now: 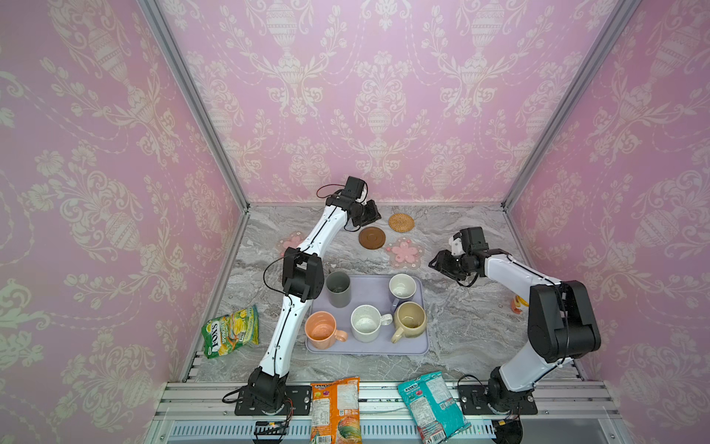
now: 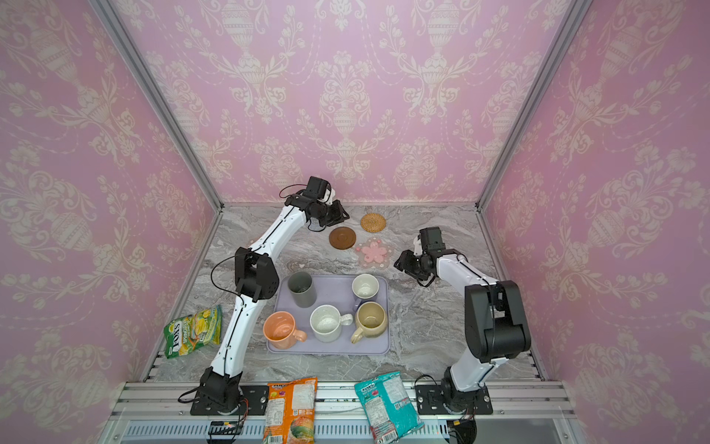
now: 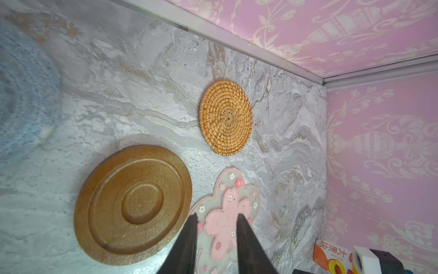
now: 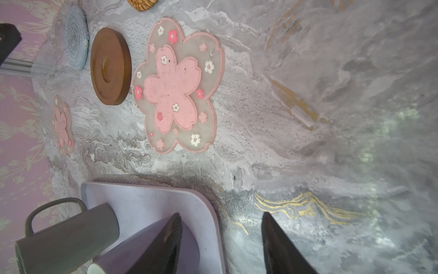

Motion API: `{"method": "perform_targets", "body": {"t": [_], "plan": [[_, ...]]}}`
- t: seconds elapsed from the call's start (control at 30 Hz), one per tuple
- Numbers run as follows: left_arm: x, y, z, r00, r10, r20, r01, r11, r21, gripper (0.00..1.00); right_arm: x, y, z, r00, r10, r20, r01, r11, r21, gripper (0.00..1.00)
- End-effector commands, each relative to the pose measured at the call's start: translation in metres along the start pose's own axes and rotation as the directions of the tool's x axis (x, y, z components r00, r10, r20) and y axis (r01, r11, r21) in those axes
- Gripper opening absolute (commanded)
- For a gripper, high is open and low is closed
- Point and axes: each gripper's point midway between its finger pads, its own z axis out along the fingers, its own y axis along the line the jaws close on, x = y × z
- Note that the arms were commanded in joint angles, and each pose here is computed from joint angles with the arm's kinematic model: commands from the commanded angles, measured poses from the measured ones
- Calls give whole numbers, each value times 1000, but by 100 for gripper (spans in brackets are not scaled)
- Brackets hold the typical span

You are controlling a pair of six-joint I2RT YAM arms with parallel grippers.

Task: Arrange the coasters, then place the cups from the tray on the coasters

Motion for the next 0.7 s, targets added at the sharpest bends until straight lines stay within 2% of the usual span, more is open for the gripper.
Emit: {"method": "perform_targets", "body": {"t": [0.0, 0.17, 0.23, 0.43, 0.57, 0.67], "plan": [[-1, 8, -51, 997, 70, -22, -71, 995, -67, 33, -1, 10, -12, 1000, -21, 19, 22, 1000, -23, 56], [7, 56, -97, 993, 103, -57, -113, 970, -215, 36, -7, 30, -23, 997, -69, 37, 70, 997, -44, 56], [8, 73, -114, 995, 89, -41, -96, 968, -230, 37, -10, 41, -26, 995, -91, 44, 93, 994, -51, 56], [12, 137, -164, 995, -61, 83, 78, 971, -224, 41, -30, 98, -31, 980, -181, 84, 188, 978, -91, 56], [14, 183, -190, 973, -179, 144, 206, 958, -199, 42, -33, 142, -20, 970, -232, 73, 240, 963, -124, 56], [15, 212, -205, 961, -217, 172, 251, 944, -215, 43, -31, 177, -5, 963, -263, 56, 269, 950, -156, 56]]}}
